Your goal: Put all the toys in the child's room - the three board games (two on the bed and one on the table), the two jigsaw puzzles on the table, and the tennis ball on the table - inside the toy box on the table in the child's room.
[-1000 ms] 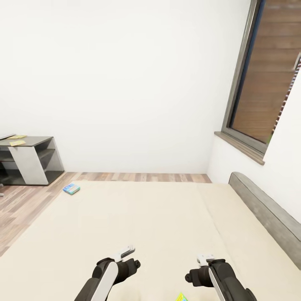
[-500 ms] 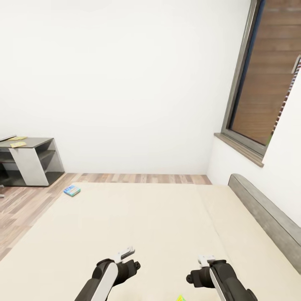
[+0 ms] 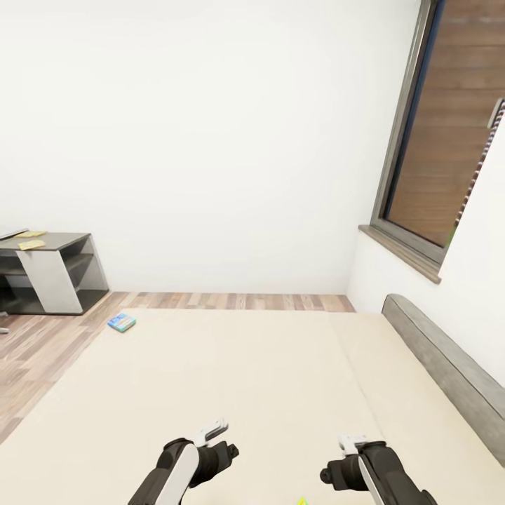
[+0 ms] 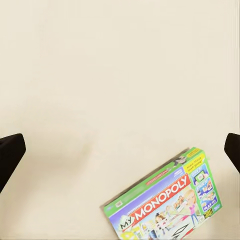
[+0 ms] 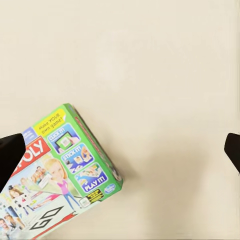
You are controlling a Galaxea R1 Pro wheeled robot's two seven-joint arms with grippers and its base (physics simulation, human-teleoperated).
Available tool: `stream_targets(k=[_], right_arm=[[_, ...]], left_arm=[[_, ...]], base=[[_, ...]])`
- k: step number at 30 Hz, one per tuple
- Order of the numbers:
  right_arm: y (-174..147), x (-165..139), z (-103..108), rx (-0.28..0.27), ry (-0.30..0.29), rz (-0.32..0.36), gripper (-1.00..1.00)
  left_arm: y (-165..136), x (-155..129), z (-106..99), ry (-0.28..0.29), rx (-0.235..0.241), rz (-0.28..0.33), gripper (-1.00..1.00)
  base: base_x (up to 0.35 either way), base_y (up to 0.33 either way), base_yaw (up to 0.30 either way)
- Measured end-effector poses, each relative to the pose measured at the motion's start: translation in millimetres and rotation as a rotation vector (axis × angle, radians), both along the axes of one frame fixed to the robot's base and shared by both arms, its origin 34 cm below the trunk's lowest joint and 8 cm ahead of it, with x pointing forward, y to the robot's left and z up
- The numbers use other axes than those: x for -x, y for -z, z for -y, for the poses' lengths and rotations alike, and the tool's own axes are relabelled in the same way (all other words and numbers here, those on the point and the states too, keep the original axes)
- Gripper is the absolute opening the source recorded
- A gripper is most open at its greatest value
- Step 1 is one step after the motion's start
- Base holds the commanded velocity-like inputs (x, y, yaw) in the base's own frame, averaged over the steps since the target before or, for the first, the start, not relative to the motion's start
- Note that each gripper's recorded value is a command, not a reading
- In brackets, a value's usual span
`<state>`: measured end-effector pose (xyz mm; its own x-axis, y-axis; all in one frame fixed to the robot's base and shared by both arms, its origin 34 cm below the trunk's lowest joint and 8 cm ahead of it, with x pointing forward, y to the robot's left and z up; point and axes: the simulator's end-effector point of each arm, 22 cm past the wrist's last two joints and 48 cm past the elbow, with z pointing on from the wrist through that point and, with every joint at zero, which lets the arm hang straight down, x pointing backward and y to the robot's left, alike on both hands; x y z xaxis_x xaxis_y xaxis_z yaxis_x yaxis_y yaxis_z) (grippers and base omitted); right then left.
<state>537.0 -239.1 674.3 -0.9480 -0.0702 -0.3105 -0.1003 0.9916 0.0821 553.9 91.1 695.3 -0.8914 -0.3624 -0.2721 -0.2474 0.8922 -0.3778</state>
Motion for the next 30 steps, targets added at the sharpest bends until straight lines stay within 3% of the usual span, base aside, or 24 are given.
stream_targets(k=[30], right_arm=[[-38.1,1.6,3.6,0.002,0.006,-0.003,1.0]], left_arm=[[-24.1,3.2,-2.9,-0.033,0.001,-0.006,1.0]], base=[[0.0,0.0,0.0]])
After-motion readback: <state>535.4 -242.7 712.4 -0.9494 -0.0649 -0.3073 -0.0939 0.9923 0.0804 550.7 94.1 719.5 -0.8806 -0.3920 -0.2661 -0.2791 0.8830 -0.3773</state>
